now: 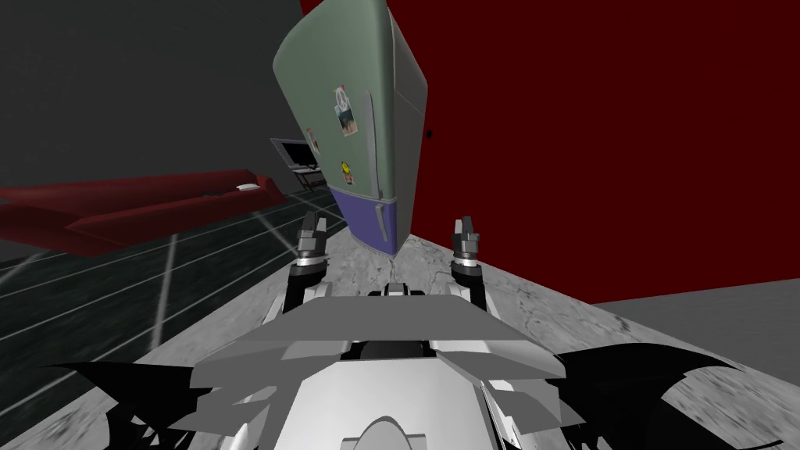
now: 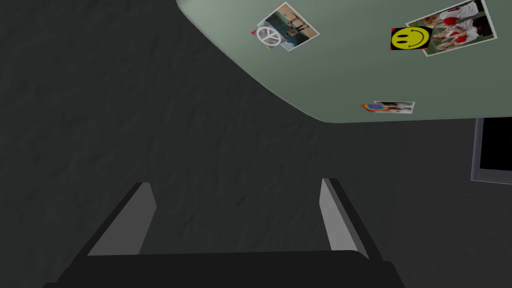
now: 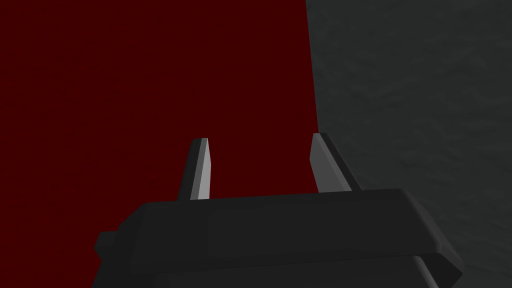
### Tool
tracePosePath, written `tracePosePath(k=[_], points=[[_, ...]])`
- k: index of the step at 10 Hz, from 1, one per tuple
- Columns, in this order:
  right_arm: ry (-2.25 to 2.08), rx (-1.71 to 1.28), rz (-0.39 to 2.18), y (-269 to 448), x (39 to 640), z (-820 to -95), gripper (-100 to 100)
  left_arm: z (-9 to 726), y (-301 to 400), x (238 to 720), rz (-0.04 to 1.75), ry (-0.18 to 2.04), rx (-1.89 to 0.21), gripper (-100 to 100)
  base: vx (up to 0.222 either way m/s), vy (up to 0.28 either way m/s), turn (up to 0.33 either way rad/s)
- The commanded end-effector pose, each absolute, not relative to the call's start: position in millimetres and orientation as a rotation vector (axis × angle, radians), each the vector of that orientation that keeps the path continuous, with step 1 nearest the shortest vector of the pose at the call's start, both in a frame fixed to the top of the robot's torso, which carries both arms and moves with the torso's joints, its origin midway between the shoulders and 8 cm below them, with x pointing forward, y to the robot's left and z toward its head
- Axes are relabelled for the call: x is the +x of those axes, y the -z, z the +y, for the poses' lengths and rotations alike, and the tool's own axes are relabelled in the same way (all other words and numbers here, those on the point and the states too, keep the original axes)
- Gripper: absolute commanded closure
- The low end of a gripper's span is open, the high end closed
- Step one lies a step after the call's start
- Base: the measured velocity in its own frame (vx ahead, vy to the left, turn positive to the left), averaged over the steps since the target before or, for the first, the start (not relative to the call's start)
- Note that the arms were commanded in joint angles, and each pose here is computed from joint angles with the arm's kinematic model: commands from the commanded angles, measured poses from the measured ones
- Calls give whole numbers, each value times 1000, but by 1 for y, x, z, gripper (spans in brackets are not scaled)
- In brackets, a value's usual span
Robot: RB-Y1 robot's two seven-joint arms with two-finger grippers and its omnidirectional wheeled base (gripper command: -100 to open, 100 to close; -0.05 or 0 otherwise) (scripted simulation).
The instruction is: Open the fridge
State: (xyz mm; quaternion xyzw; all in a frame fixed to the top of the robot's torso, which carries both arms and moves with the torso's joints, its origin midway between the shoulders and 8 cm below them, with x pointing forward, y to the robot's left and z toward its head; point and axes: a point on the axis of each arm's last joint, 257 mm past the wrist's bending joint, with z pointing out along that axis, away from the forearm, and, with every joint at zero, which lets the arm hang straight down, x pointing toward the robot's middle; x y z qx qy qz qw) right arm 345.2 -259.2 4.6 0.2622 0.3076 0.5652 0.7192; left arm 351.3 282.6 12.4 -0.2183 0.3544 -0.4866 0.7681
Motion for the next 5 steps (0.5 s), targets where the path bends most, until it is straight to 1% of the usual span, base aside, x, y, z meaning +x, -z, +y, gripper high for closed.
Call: tracePosePath(k=[1, 5], points=[[-1250, 580, 680, -5, 345, -259, 0, 283, 3, 364, 846, 1012, -451, -100, 161, -79, -26], [-1250, 580, 680, -5, 345, -259, 0, 292, 30, 382, 912, 939, -486, -100, 195, -80, -26]])
